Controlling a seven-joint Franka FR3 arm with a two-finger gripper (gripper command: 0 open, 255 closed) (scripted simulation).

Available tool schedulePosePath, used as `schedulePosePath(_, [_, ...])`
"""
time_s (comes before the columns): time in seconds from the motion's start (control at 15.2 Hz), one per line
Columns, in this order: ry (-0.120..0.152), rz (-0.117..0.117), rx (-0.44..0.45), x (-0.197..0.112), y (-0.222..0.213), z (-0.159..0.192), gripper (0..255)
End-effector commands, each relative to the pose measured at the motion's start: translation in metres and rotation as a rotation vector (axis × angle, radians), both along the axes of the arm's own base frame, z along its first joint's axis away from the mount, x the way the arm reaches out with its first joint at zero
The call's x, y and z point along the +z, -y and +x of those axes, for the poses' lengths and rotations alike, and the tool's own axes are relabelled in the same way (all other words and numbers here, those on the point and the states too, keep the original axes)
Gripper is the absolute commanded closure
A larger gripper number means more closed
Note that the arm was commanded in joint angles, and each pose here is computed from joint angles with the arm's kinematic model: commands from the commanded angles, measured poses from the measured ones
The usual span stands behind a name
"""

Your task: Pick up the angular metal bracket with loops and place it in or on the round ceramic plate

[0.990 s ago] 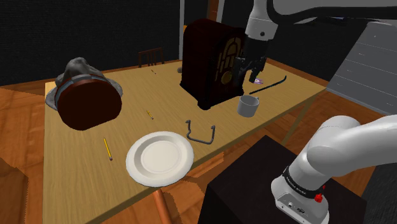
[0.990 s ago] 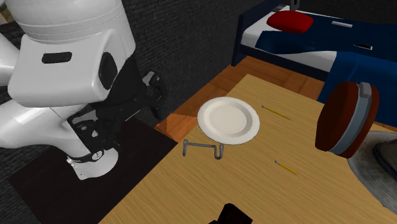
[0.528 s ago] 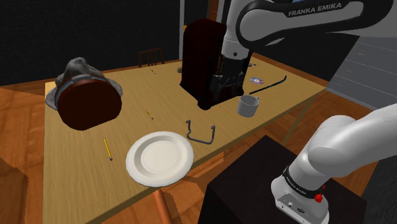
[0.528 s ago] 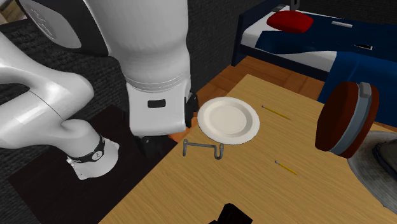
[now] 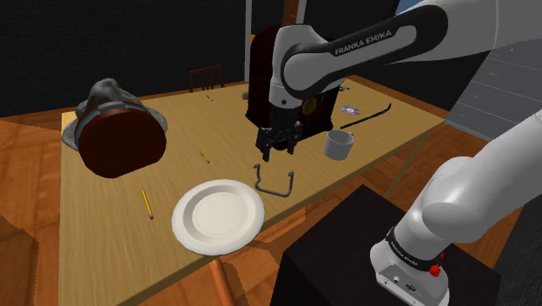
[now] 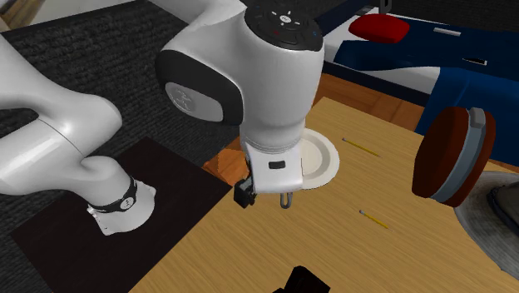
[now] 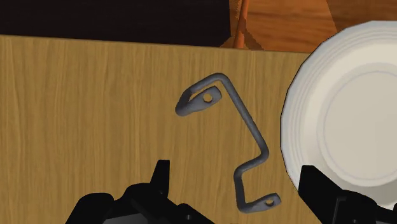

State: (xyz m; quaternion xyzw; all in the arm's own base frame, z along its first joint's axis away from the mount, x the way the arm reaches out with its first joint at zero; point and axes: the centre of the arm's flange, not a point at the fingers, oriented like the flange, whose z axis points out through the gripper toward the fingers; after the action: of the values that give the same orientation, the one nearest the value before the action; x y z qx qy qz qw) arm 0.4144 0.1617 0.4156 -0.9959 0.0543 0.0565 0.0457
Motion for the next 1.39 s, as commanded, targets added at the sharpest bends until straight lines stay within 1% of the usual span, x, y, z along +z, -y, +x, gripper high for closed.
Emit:
schedulePosePath(0.0, [-0.014, 0.009, 0.0, -0.017, -0.018, 0.01, 0])
schedulePosePath(0.26, [-0.043, 0.026, 0.001, -0.054, -0.05, 0.029, 0])
schedulePosePath(0.33, [-0.044, 0.026, 0.001, -0.056, -0.052, 0.03, 0])
schedulePosePath(0.79, [-0.044, 0.026, 0.001, -0.096, -0.057, 0.024, 0])
schedulePosePath(1.32, [-0.044, 0.026, 0.001, -0.095, -0.057, 0.024, 0])
